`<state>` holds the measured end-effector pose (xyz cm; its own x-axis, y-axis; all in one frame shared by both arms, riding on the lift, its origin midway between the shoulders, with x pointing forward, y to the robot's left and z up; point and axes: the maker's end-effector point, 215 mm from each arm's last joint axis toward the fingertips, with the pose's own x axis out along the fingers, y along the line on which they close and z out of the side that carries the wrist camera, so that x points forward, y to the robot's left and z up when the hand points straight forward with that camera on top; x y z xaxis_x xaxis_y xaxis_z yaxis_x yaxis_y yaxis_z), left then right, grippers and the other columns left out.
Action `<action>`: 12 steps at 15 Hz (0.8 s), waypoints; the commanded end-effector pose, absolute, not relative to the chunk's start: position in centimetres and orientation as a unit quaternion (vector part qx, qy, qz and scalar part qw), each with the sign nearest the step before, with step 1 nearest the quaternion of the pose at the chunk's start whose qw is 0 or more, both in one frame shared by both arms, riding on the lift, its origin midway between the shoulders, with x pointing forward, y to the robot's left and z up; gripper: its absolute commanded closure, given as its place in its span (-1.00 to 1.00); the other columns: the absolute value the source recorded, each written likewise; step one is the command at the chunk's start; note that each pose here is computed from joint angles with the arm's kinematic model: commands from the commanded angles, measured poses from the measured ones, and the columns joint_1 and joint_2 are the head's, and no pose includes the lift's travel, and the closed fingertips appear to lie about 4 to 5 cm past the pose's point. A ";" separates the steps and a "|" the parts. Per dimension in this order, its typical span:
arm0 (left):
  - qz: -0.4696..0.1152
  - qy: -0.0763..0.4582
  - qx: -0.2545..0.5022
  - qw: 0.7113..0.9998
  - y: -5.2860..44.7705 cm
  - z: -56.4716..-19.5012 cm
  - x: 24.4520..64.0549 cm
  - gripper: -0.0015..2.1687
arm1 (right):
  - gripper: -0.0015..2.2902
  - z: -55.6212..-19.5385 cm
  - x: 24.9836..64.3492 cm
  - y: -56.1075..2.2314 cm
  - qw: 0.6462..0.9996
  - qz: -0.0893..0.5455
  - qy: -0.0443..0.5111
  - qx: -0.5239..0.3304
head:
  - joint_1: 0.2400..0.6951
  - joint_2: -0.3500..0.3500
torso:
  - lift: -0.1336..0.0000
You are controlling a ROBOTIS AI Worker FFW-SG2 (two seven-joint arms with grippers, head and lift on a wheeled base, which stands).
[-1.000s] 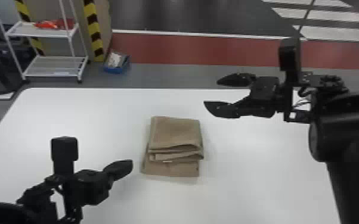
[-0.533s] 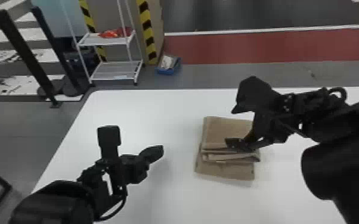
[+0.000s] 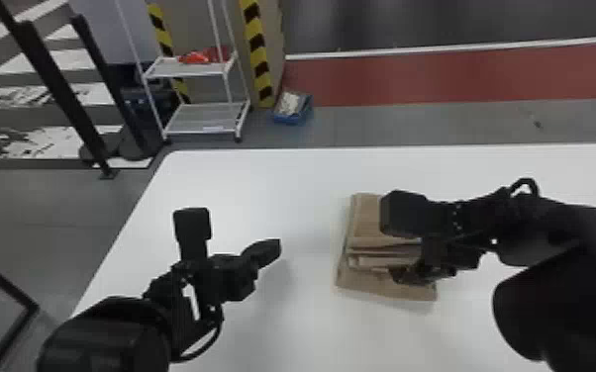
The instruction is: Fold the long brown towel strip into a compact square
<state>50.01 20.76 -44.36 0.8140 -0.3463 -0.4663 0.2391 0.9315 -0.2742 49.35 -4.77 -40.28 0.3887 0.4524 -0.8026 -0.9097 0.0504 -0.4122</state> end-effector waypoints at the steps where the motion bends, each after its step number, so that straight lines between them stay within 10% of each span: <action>1: -0.155 0.264 -0.102 0.946 20.8 -44.5 50.0 0.66 | -0.59 -41.4 49.1 -5.2 0.674 0.501 0.250 -0.482 | 1.00 0.51 | -0.86; 12: -0.166 0.265 -0.104 0.944 19.9 -44.5 49.5 0.66 | -0.59 -42.0 50.4 -6.2 0.662 0.479 0.249 -0.520 | 1.00 0.44 | -0.86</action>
